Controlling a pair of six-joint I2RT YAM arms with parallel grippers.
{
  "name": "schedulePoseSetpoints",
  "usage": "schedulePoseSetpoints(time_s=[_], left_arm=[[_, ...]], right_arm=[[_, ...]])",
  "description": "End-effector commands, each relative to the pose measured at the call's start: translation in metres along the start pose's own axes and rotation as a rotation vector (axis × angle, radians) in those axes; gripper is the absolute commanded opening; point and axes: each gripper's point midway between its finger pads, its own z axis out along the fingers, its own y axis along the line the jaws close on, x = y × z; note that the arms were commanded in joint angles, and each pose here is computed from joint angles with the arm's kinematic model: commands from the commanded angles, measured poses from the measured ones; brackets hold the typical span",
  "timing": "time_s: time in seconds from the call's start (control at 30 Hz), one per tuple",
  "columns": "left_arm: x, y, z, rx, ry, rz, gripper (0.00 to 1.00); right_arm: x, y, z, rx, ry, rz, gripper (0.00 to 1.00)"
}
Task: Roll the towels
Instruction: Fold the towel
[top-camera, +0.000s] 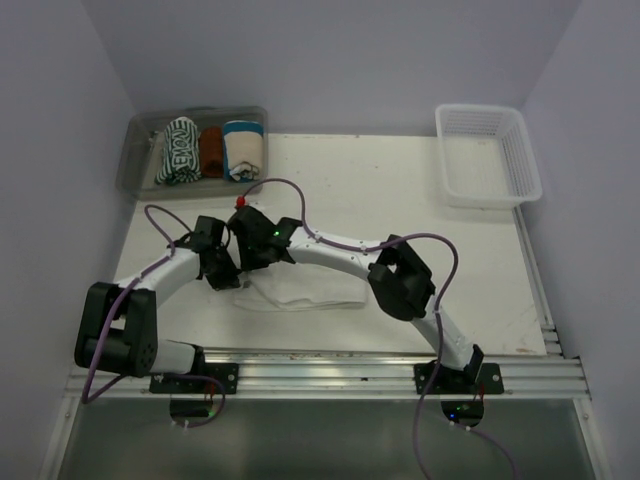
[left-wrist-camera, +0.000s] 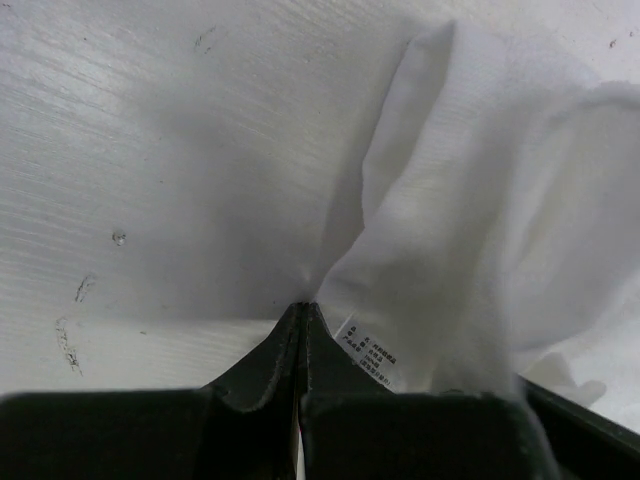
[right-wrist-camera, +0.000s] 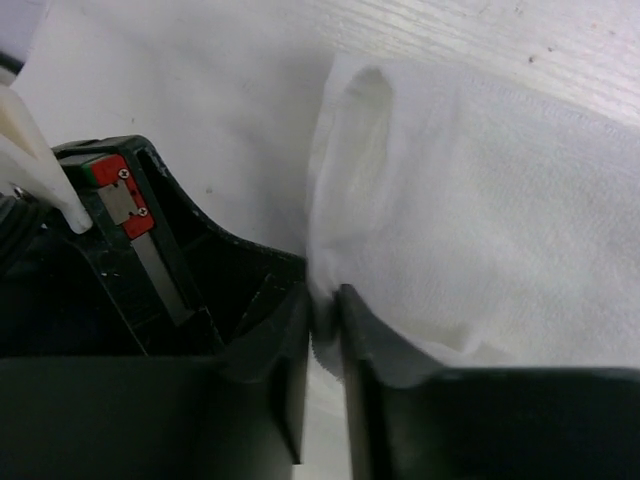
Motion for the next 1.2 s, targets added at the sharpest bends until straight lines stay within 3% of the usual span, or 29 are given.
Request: schedulePoseSetpoints(time_s=[0.0, 0.07, 0.23, 0.3, 0.33, 0.37, 0.47, 0.57, 0.77, 1.17], left_arm=[[0.014, 0.019, 0.006, -0.056, 0.037, 0.010, 0.00], [0.011, 0.018, 0.002, -0.052, 0.024, 0.012, 0.00], [-0.005, 0.013, -0.016, -0.039, -0.013, 0.004, 0.00], [-0.015, 0.016, -0.024, -0.057, -0.056, 0.005, 0.00], [-0.020, 0.014, -0.030, -0.059, -0.069, 0.002, 0.00], [-0.026, 0.014, -0.036, -0.060, -0.101, 0.000, 0.00], [-0.041, 0.006, -0.054, -0.034, -0.175, 0.000, 0.00], [-0.053, -0.009, -0.065, 0.036, -0.218, 0.037, 0.00], [-0.062, -0.017, -0.068, 0.033, -0.211, 0.074, 0.00], [-0.072, -0.012, -0.093, 0.003, -0.271, 0.073, 0.00]], right_arm=[[-0.014, 0.033, -0.014, -0.105, -0.027, -0.014, 0.28], [-0.022, 0.035, -0.029, -0.116, -0.050, -0.022, 0.44], [-0.040, 0.009, -0.063, -0.050, -0.132, -0.039, 0.55], [-0.050, -0.001, -0.087, -0.048, -0.172, -0.011, 0.52], [-0.044, -0.028, -0.086, 0.012, -0.166, 0.007, 0.47], [-0.055, -0.031, -0.108, -0.006, -0.223, 0.031, 0.35], [-0.040, -0.081, -0.115, 0.080, -0.243, 0.085, 0.15], [-0.019, -0.111, -0.114, 0.127, -0.200, 0.116, 0.06], [0.016, -0.086, -0.070, 0.078, -0.055, 0.074, 0.00], [0.036, -0.023, -0.028, -0.030, 0.038, -0.057, 0.00]])
